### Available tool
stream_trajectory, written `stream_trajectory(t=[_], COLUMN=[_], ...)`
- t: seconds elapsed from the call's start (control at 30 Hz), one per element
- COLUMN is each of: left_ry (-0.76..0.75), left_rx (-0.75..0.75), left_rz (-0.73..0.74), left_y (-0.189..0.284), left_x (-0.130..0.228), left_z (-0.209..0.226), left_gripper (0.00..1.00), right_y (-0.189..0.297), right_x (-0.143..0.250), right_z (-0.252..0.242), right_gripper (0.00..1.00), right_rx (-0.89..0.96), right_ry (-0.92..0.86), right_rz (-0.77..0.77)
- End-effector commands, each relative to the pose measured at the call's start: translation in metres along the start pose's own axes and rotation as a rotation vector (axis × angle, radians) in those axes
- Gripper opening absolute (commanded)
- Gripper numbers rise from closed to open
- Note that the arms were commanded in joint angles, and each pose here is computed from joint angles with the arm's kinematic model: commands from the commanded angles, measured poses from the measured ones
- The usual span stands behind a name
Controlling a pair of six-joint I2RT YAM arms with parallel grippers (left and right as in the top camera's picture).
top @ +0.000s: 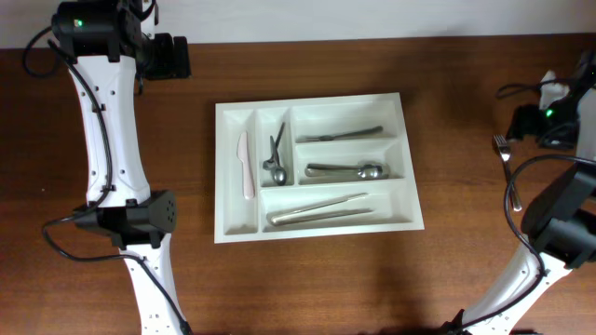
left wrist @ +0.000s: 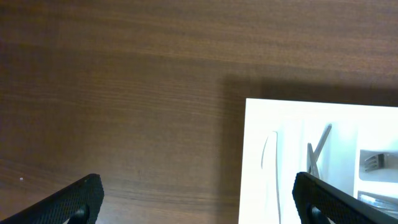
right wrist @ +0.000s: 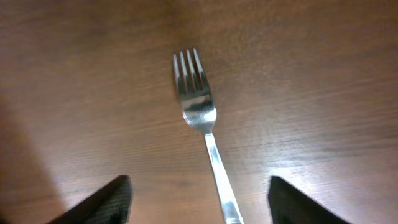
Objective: Pack container
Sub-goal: 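Return the right gripper to the remaining fork and grasp it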
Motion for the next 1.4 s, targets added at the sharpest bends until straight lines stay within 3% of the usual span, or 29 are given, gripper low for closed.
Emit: stream_trajectory(t=[0.0,0.2,0.37,0.53,0.6,1.07,1.37], left_ry=[0.011,0.011,0.011,0.011,0.011,0.011,0.011], left_rx=[-0.004,-0.004,-0.004,-0.004,-0.004,-0.004,-0.004], left_rz=[-0.019,-0.019,-0.019,-0.019,-0.019,-0.019,-0.019], left_y=[0.006,0.006,0.006,0.006,0.006,0.006,0.006], left_x=[-0.001,-0.001,-0.001,-0.001,-0.001,-0.001,-0.001], left_z=[0.001,0.001,0.001,0.001,0.001,0.001,0.001], left_gripper=[0.99,0.99,0.99,0.99,0.99,0.99,0.99], right_y=[-0.024,-0.062,-0.077,-0.079,-0.079,-0.036,0.019], right_x=[0.014,0.029,0.035,0.036,0.035,0.014,0.002], right_z=[-0.002,-0.004,-0.005,-0.005,-0.005,0.002,0.056], right_gripper=[0.68,0.64,0.49,0.13,0.06,0.04,0.04], right_rx=[0.011,0.016,0.017,0.016,0.017,-0.038,-0.107], right_ry=[-0.008,-0.012,-0.017,-0.016,-0.021,-0.061,-0.035], right_rz=[0.037,0.053,0.048,0.047,0.046,-0.031,-0.141])
Point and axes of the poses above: each gripper's point midway between its finger pads, its own y axis back along the fingers, its own z axis along the line the jaws close on, x = y × z, the point moved 8 cm from there along y, back along the fingers, and after that the axes turned 5 degrees about -y, right-handed, at the moved point
